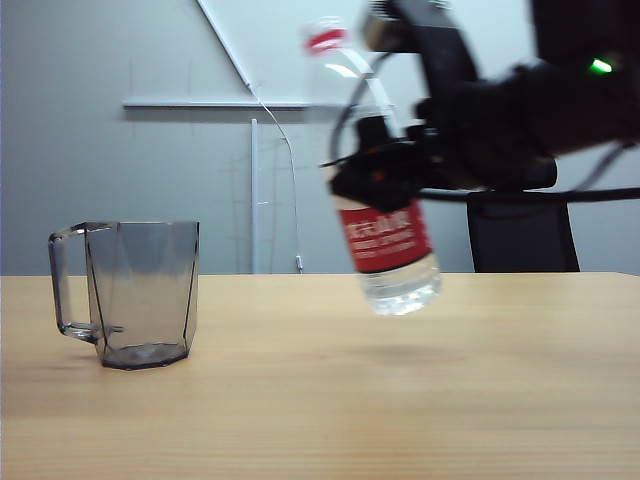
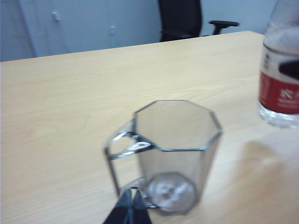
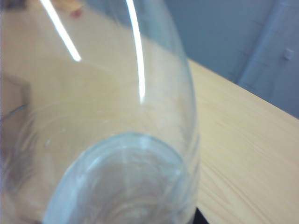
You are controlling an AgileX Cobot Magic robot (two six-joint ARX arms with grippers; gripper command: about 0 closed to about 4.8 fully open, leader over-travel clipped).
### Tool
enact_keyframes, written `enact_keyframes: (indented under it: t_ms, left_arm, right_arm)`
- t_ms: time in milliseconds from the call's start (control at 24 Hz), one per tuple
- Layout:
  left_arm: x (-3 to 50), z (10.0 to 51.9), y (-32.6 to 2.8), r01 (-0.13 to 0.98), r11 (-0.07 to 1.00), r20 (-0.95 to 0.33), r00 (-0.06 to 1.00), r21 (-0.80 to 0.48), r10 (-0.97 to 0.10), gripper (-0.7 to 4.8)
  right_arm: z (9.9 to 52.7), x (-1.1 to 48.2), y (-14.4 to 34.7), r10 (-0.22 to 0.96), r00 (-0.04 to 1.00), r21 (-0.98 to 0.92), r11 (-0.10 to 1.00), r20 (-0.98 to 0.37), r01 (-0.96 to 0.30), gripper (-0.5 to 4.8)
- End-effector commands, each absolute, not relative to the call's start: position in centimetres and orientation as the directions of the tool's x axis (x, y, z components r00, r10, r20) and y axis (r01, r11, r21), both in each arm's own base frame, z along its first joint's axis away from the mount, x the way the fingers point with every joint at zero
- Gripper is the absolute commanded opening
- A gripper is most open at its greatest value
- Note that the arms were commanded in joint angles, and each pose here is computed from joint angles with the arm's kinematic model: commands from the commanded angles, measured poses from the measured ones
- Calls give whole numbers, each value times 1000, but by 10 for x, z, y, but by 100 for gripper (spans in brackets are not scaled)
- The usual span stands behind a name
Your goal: Pick up the mineral water bottle on the table and pour water into the mug until it's half full.
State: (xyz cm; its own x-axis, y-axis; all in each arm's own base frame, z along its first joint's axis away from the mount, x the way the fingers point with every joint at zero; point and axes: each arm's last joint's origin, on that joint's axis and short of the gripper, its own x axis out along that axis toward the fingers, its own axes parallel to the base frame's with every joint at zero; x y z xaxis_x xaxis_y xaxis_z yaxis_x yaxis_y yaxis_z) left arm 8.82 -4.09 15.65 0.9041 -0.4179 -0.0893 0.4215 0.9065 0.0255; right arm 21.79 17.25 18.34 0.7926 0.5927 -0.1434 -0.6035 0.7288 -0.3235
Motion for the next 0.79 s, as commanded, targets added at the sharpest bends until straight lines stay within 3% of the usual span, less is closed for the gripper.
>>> enact_keyframes:
  t_ms: [42,333,708,791]
  left_arm:
    - [92,158,-33,338,941,-78,939,22,-335,-2]
    - [95,158,-22,223,974,-78,972,22,-221,-2]
    - [95,158,-22,229,973,-78,971,22,-227,-2]
    - [95,158,-22,229,973,-78,971,22,-227,-2]
  right_arm:
    - [204,225,195,603,774,-495,622,-191,-607,250]
    - [221,247,217,551,813,-663,540,-187,-518,250]
    - [219,258,231,528,822,-821,361,-211,-442,250]
    - [214,259,233,530,819,-865,280,-222,-416,250]
